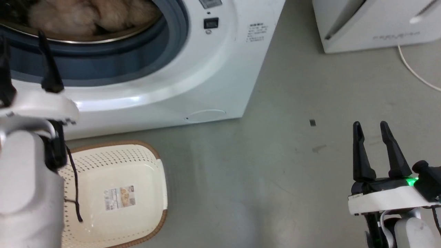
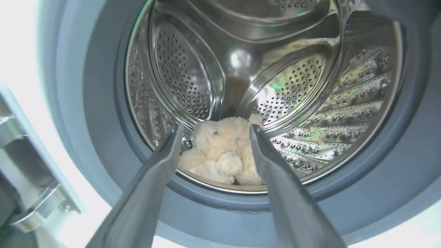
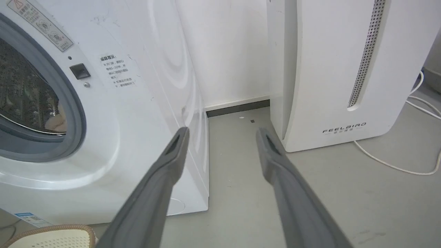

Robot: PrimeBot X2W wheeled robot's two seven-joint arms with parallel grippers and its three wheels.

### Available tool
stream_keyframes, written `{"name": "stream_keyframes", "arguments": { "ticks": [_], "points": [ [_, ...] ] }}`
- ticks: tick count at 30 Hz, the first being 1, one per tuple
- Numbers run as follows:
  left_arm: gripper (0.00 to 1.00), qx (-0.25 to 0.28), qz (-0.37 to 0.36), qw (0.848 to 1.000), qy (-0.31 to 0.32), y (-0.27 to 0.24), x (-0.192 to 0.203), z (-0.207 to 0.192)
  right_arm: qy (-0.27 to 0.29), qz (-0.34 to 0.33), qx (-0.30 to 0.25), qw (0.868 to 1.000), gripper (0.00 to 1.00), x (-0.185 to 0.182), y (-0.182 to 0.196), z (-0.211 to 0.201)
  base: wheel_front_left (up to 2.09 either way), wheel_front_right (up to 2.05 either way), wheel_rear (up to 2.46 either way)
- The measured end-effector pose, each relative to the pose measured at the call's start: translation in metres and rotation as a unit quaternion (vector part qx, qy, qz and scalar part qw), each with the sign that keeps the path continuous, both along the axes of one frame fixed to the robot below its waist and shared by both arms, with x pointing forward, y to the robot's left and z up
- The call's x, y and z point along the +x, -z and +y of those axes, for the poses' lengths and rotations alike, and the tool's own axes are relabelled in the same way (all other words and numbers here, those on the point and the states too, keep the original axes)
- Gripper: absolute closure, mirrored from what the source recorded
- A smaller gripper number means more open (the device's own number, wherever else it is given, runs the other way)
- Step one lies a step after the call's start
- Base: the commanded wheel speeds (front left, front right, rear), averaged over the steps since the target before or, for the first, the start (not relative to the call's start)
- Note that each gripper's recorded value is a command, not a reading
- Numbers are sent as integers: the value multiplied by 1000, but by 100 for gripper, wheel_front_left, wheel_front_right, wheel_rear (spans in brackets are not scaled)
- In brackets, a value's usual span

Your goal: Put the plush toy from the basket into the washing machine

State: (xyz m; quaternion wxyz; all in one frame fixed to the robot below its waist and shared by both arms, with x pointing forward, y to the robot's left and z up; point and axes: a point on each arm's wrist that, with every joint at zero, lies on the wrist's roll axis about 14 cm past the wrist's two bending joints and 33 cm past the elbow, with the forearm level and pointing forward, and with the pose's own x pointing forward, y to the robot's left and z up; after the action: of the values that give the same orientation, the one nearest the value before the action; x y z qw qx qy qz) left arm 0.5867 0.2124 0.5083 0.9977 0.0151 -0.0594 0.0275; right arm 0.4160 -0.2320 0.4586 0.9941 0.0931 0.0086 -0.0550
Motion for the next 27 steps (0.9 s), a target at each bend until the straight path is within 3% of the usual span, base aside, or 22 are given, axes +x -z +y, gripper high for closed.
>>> {"name": "stream_keyframes", "arguments": {
  "ticks": [18, 27],
  "points": [
    [0, -5, -13, 999, -39, -21, -148, 16, -81, -112, -19, 990, 0, -26, -81, 55, 0, 0, 0],
    [0, 4, 1, 1000, -11, -13, -200, 11, -96, -134, -23, 986, 0, -45, -97, 66, 0, 0, 0]
  ]
}}
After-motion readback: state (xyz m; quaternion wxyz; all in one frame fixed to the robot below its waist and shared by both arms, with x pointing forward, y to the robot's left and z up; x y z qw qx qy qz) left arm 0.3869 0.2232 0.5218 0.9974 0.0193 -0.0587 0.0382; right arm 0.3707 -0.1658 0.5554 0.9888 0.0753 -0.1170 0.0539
